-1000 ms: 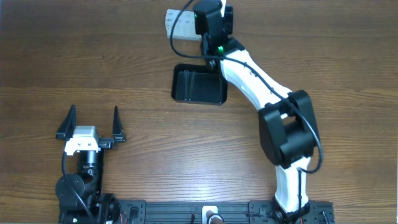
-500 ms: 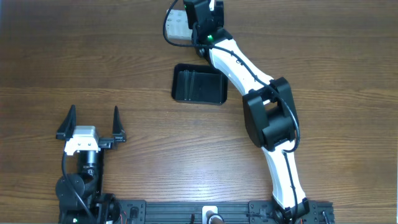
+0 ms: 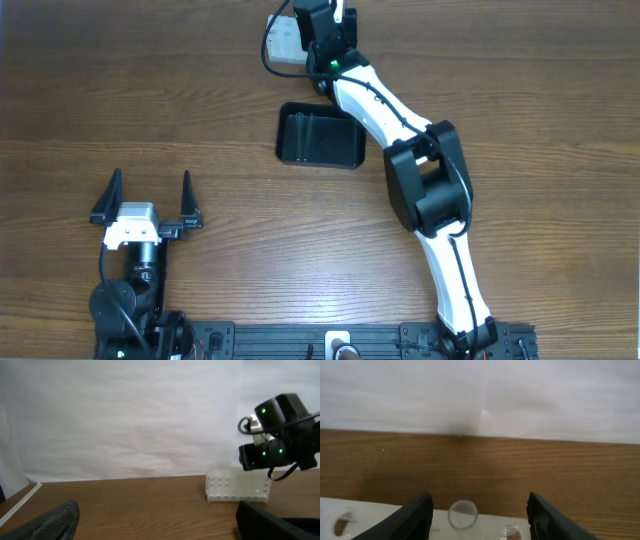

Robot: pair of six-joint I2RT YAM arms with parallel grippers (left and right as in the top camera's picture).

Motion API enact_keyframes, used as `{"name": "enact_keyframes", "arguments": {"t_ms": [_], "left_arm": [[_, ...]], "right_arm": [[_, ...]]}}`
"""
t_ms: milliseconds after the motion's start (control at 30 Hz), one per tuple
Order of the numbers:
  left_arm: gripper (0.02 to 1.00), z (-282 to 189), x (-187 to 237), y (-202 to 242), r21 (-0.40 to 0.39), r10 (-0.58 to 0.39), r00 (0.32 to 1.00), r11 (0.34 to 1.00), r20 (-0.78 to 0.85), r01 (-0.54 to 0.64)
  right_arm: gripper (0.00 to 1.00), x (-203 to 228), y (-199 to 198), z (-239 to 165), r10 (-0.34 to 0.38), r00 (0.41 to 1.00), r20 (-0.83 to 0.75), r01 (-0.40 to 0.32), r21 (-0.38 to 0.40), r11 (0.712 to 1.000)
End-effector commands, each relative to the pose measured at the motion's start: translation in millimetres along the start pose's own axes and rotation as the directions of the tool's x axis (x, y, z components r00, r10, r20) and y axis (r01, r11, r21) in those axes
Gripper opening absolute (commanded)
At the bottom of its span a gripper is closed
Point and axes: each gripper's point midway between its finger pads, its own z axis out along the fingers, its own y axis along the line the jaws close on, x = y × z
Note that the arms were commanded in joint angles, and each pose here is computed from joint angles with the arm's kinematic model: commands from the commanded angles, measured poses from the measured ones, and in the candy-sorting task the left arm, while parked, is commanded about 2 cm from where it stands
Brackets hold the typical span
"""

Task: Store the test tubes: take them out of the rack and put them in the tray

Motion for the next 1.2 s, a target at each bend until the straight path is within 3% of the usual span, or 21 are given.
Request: {"name": "enact_keyframes", "arguments": {"t_ms": [33,500,1200], "left_arm": [[1.000,-1,-1,-1,0.005,0.015,1.000,1.000,0.009,-0.015],[1.000,-1,-1,-1,0.005,0.015,1.000,1.000,0.009,-0.015],[1.000,-1,-1,-1,0.005,0.015,1.000,1.000,0.009,-0.015]], "right_arm": [[0.606,1,-5,9,0.034,0.999,0.011,-0.034,0.022,0.999],[0.595,-2,-10,16,0.055,0.998,0.042,-0.056,0.026,0.998],[0.369,7,-8,21,0.049,0.998,0.029,-0.049,0.025,0.998]]}}
